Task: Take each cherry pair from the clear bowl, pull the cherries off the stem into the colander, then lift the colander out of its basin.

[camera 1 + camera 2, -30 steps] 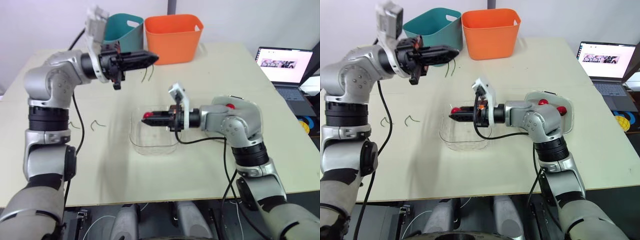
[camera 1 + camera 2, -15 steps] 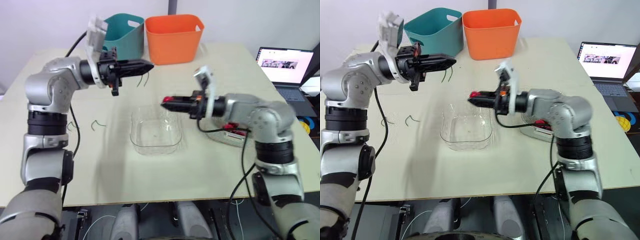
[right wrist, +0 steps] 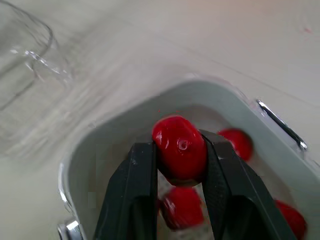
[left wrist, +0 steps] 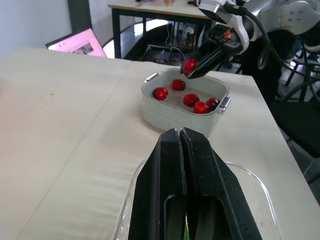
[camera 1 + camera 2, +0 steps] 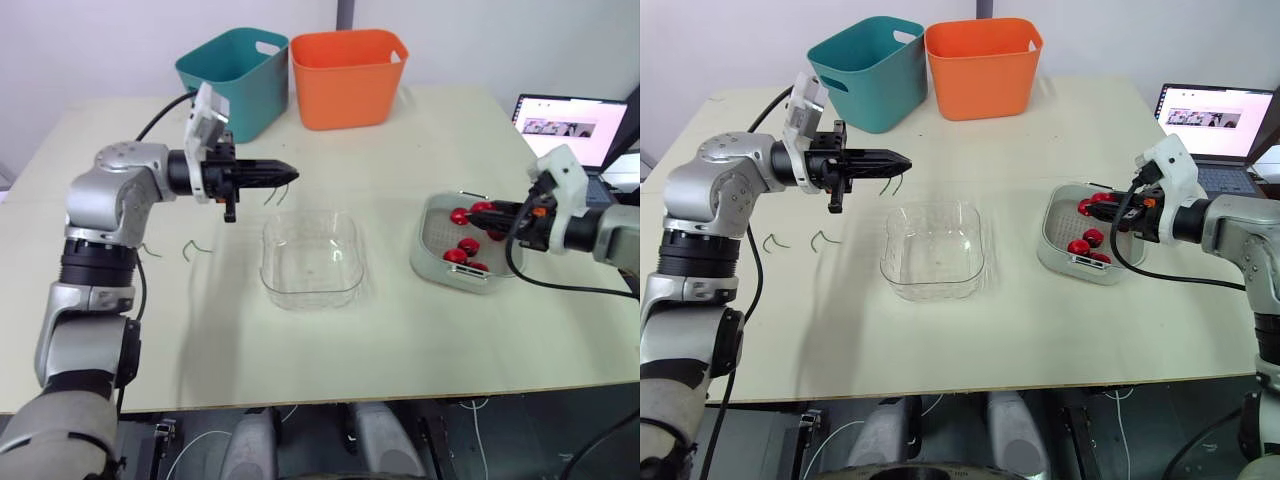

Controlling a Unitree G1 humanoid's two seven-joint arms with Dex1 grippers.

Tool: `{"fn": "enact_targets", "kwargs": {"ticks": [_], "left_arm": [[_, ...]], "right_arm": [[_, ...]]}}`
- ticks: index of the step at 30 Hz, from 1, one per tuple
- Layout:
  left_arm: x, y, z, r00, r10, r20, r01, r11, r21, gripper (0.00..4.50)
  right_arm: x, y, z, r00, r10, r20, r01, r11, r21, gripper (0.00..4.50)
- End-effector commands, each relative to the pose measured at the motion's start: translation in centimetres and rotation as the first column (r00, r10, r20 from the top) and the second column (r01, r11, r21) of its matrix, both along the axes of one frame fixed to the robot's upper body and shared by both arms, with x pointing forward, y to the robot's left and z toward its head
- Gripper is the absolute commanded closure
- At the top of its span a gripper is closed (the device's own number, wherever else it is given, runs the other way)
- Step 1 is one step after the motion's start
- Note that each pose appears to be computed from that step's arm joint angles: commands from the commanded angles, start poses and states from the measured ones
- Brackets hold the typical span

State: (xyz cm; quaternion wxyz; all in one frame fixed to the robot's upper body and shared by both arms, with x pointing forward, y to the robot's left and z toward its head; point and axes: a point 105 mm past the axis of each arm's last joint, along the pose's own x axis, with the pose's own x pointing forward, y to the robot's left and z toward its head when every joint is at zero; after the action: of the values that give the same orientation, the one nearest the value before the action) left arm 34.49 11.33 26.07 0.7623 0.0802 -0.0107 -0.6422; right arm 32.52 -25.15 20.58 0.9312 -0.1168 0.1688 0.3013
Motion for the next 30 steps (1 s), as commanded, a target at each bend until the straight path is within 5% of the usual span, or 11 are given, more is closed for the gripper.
{"fn": "enact_targets", "kwargs": {"ticks": [1,5,16,21,30], "left_arm": [[0.0,-0.2,0.7,0.999,-0.011,0.042,0.01,1.0,0.01,4.5],[0.2,-0.4,0.6,0.999,-0.013,0.044,0.012,1.0,0.012,4.5],[0.6,0.4,1.2,0.997,0.048,0.053,-0.046,0.999,-0.023,4.5],[0.8,1.5,1.8,0.993,0.101,0.057,-0.098,0.994,-0.048,4.5],[1.2,9.2,1.0,0.914,0.405,0.019,-0.404,0.914,-0.037,4.5]], "right_arm": [[0.2,-1.1,0.5,0.998,-0.029,0.052,0.032,0.997,-0.063,3.57],[0.5,-0.6,0.1,0.999,-0.019,0.05,0.021,0.999,-0.038,3.57],[1.0,-0.4,0.6,0.998,-0.016,0.055,0.016,1.0,0.002,0.01],[1.3,0.6,2.6,0.994,0.01,0.106,-0.017,0.997,0.07,0.01],[-1.4,11.3,6.8,0.909,0.368,0.195,-0.401,0.899,0.177,0.01]]}}
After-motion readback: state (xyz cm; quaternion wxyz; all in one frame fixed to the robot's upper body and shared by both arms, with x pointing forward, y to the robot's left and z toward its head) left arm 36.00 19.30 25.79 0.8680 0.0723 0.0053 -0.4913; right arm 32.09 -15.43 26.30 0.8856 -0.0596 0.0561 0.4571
